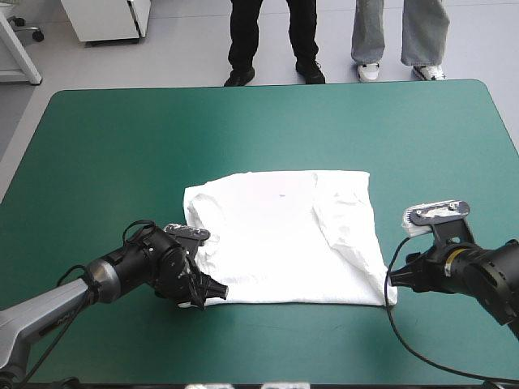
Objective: Fold the cloth
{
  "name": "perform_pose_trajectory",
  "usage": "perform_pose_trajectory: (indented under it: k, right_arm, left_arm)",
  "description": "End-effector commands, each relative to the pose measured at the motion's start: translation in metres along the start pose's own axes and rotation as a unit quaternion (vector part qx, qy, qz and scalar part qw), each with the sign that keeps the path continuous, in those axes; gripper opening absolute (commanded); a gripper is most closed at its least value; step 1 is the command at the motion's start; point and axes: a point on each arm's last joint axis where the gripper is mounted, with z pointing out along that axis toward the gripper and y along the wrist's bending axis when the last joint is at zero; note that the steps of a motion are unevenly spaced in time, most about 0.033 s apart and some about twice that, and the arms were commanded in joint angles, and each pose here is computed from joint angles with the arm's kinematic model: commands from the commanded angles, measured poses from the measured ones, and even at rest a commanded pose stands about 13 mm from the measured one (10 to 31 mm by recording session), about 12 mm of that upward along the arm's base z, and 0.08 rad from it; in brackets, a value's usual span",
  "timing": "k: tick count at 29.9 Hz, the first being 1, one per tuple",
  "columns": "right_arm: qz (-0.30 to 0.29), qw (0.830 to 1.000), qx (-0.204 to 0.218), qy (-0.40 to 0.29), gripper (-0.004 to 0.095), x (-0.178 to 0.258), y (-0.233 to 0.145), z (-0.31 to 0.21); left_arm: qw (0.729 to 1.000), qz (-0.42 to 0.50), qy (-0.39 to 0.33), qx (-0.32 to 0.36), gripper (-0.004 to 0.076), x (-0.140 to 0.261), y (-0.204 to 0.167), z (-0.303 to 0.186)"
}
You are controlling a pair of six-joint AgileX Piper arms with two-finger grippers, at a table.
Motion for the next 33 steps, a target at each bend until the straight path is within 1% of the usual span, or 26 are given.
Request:
perform_pose_trajectory:
  k: [1, 3, 4, 5, 13, 18, 21, 24, 29, 30, 31, 33]
  right_arm:
    - [0.004, 0.999, -0.016, -0.034, 0.0515, -0.001, 0.003, 0.005]
    - [0.004, 1.000, -0.021, -0.021, 0.0516, 0.003, 0.005, 0.015]
    - [0.003, 1.000, -0.022, -0.012, 0.0516, 0.006, 0.006, 0.021]
    - [0.003, 1.000, -0.022, -0.002, 0.0516, 0.008, 0.007, 0.026]
    - [-0.002, 0.998, -0.039, 0.049, 0.0516, 0.008, 0.019, 0.073]
    - [-0.010, 0.997, -0.037, 0.071, 0.0516, 0.003, 0.024, 0.095]
    - [-0.013, 0.994, -0.038, 0.104, 0.0515, 0.005, 0.027, 0.109]
    - [-0.014, 0.990, -0.051, 0.130, 0.0515, 0.007, 0.032, 0.120]
    - [-0.001, 0.985, -0.059, 0.163, 0.0506, 0.010, 0.037, 0.133]
    - [0.001, 0.984, -0.062, 0.166, 0.0476, 0.010, 0.038, 0.133]
    - [0.001, 0.984, -0.066, 0.168, 0.0425, 0.010, 0.038, 0.133]
    - [0.003, 0.982, -0.070, 0.175, 0.0299, 0.012, 0.039, 0.132]
  left_arm:
    - [1.000, -0.001, -0.008, 0.016, 0.0156, -0.003, -0.005, 0.010]
    - [1.000, 0.000, -0.012, 0.017, 0.0047, -0.004, -0.005, 0.011]
    - [1.000, 0.003, -0.012, 0.017, 0.0011, -0.004, -0.005, 0.011]
    - [1.000, 0.005, -0.013, 0.018, -0.0007, -0.004, -0.006, 0.011]
    - [1.000, 0.003, -0.008, 0.019, -0.0009, -0.003, -0.006, 0.011]
    - [1.000, 0.005, -0.001, 0.018, -0.0009, -0.002, -0.005, 0.011]
    - [1.000, 0.009, 0.002, 0.013, -0.0009, -0.002, -0.005, 0.011]
    - [1.000, 0.009, 0.003, 0.012, -0.0009, -0.001, -0.005, 0.011]
    - [1.000, 0.012, 0.001, 0.013, -0.0009, -0.002, -0.005, 0.010]
    - [1.000, 0.016, -0.001, 0.014, -0.0009, -0.003, -0.005, 0.009]
    - [1.000, 0.016, -0.002, 0.015, -0.0009, -0.004, -0.006, 0.008]
    - [1.000, 0.017, -0.008, 0.017, -0.0009, -0.007, -0.007, 0.006]
